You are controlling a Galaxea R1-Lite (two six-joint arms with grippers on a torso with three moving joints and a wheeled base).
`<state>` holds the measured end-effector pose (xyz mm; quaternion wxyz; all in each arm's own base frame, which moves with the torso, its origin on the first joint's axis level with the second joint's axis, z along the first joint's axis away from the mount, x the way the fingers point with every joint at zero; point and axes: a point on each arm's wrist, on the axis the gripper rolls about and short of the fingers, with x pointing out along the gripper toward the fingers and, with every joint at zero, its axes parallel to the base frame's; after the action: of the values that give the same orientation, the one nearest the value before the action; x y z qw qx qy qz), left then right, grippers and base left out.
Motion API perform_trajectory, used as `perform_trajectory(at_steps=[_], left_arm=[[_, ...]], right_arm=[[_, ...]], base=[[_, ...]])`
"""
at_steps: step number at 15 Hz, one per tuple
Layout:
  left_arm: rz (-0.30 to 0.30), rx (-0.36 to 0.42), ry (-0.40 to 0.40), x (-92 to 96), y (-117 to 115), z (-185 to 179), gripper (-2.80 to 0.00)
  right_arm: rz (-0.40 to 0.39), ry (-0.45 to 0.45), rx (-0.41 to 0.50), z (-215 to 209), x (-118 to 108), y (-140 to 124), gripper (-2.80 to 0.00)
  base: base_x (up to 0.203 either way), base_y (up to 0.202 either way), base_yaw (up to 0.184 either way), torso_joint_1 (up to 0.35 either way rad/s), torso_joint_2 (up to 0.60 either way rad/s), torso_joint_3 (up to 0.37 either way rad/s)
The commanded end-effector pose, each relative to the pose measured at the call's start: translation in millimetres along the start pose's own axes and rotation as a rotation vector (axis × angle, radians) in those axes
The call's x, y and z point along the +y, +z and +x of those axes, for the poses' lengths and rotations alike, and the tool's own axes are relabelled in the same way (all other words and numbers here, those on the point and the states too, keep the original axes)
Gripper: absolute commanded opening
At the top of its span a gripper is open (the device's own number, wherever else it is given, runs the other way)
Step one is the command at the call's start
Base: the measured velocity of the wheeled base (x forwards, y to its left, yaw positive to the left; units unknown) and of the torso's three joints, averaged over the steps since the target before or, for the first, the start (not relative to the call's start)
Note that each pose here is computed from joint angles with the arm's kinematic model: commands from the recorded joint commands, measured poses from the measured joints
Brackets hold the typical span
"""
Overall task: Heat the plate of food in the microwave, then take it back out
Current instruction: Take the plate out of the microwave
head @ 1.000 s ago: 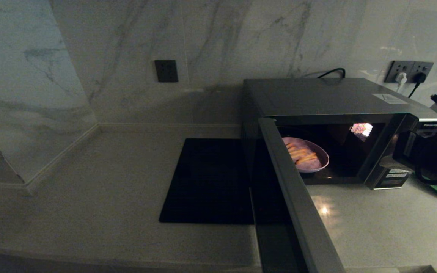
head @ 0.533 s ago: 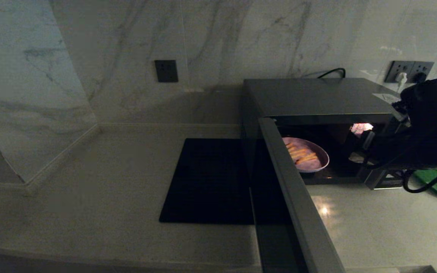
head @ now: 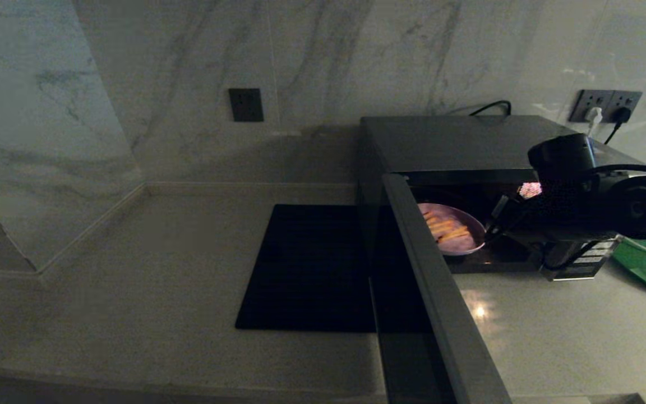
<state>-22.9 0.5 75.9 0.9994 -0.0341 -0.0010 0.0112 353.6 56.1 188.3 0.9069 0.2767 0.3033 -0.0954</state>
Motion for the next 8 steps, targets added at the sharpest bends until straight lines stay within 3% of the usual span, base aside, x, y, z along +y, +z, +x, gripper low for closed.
perform_trajectory(at_steps=[1, 2, 8], left_arm=[[-0.001, 0.0, 0.0, 0.0, 0.0, 0.0, -2.8], [-0.001, 0.0, 0.0, 0.0, 0.0, 0.0, -2.8], [-0.001, 0.0, 0.0, 0.0, 0.0, 0.0, -2.8]], right_arm=[[0.005, -0.015, 0.014, 10.8, -0.3, -2.4, -2.8], [0.013, -0.019, 0.019, 12.6, -0.9, -3.5, 0.0], [0.02, -0.029, 0.029, 20.1, -2.0, -6.5, 0.0]], base=[[0.0, 0.0, 0.0, 0.0, 0.0, 0.0], [0.0, 0.0, 0.0, 0.0, 0.0, 0.0], [0.0, 0.0, 0.0, 0.0, 0.0, 0.0]])
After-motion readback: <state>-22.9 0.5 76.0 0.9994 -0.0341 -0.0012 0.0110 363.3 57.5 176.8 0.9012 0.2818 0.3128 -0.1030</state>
